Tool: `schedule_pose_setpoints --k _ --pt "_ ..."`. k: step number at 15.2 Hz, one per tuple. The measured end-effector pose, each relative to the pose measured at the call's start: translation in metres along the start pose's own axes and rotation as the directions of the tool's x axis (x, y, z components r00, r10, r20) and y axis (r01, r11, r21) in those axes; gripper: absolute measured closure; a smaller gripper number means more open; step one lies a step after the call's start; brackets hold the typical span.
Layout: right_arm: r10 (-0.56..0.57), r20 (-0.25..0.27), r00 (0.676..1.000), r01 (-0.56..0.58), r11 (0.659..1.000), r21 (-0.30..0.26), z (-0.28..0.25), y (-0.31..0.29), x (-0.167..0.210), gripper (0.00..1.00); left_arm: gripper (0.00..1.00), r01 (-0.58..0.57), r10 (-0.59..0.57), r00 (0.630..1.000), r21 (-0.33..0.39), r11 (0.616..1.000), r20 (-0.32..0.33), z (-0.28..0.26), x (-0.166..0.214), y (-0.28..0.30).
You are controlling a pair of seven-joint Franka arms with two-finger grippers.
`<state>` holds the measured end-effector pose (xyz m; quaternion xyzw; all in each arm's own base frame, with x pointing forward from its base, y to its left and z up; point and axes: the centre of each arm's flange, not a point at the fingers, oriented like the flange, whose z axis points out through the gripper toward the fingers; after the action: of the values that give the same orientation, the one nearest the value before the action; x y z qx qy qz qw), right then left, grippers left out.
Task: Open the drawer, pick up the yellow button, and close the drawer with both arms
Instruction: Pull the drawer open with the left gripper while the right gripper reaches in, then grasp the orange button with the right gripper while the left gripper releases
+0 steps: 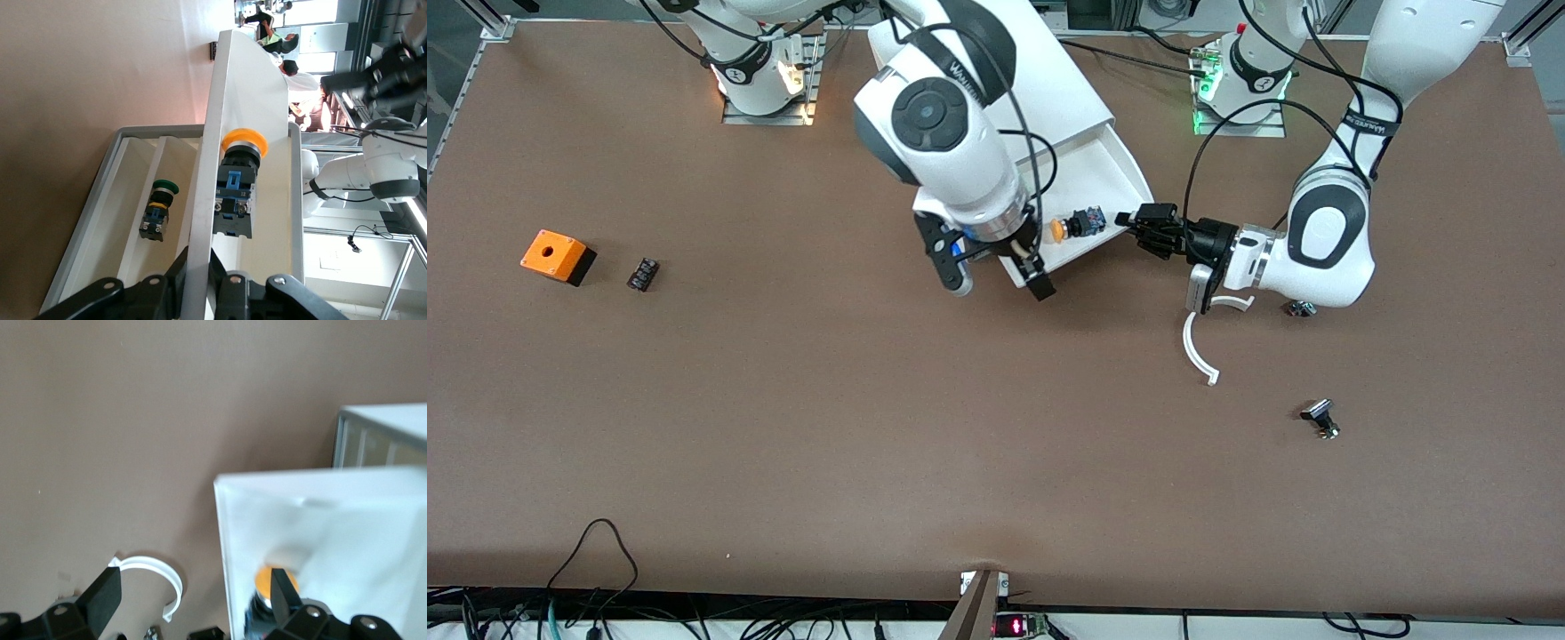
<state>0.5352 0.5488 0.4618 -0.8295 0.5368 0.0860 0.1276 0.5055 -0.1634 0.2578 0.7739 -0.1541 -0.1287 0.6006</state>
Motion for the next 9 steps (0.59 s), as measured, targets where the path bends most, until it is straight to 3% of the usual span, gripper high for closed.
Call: schedule_pose_setpoints --k 5,9 --pt "0.021 -0.007 1.0 -0.021 1.0 -0.002 0.035 0.024 -0.057 0.01 0.85 0.015 -0.014 1.0 0.031 0.999 -0.016 -0.02 0.018 0.001" --pt "0.02 -0.033 0.999 -0.02 1.0 -0.014 0.075 0.036 -0.077 0.01 0.56 0.033 -0.031 0.999 0.039 0.999 -0.042 -0.034 0.024 0.003"
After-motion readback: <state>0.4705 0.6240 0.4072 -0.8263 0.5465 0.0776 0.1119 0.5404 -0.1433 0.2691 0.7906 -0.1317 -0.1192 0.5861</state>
